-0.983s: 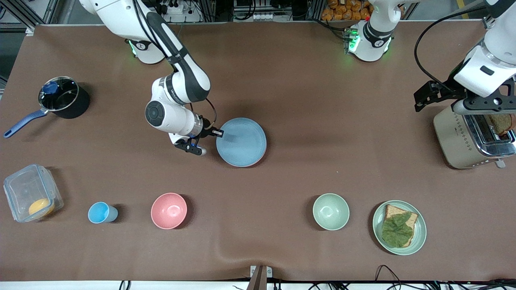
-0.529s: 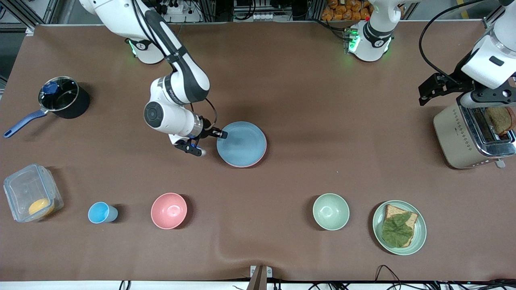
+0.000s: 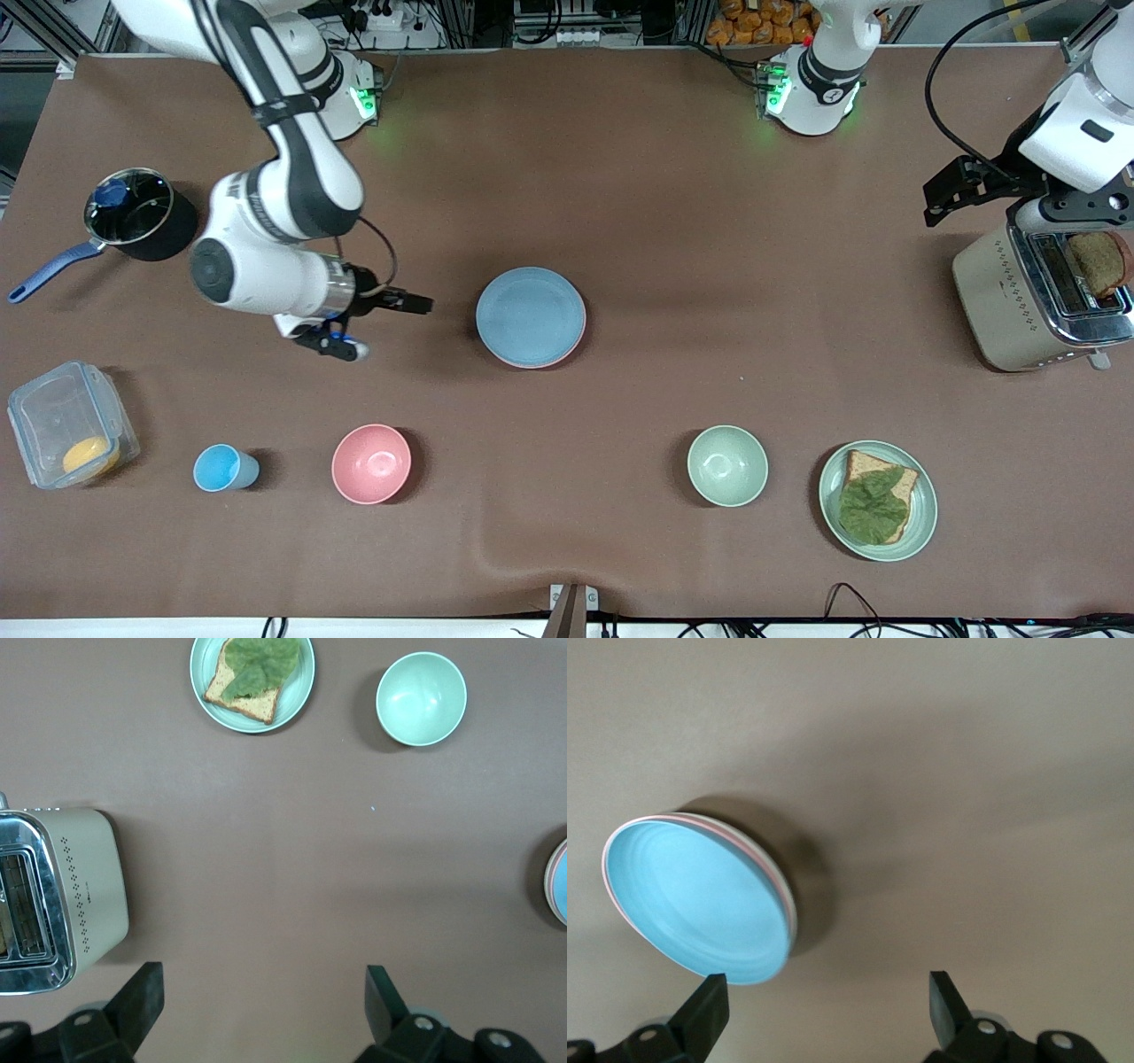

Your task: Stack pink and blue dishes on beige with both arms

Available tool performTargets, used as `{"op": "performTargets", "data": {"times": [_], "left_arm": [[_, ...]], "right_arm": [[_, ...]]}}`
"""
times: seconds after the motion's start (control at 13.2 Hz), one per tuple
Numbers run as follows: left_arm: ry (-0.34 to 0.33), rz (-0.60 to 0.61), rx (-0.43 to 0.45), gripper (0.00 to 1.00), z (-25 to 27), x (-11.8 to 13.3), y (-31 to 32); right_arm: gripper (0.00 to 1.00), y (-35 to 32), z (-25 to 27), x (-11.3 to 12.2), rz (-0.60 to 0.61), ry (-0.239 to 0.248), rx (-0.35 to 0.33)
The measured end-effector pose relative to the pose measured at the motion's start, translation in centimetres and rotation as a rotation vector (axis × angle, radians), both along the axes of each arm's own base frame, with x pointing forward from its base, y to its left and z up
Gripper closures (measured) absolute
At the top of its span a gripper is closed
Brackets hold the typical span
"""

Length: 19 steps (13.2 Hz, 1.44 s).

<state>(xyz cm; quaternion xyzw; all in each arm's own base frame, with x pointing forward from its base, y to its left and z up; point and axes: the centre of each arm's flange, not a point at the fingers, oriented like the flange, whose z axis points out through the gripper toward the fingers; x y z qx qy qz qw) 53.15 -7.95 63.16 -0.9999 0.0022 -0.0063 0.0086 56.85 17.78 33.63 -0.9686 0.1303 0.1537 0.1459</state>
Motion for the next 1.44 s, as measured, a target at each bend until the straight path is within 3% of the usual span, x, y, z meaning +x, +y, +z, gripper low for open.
{"op": "performTargets", "data": {"times": [0.23,0.45,0.6,0.91,1.13,1.44], "left_arm": [[0.005,0.0,-0.003,0.0,0.0,-0.1,0.0],[0.028,0.0,-0.016,0.0,-0.2,-0.3,-0.2],[0.031,0.001,-0.016,0.0,-0.2,-0.4,-0.1],[0.034,0.002,-0.016,0.0,-0.1,-0.4,0.0],[0.034,0.003,-0.016,0.0,0.1,-0.5,0.0],[0.054,0.003,-0.013,0.0,0.0,-0.7,0.0]], "right_arm": [[0.0,-6.1,4.6,2.9,0.134,-0.06,-0.009],[0.0,-9.6,11.4,4.1,0.302,-0.123,-0.158],[0.0,-11.0,16.7,3.1,0.403,-0.173,-0.218],[0.0,-17.4,25.1,-0.6,0.427,-0.254,-0.218],[0.0,-18.0,28.3,-2.8,0.409,-0.274,-0.223],[0.0,-18.7,28.4,-2.8,0.393,-0.276,-0.229]]}}
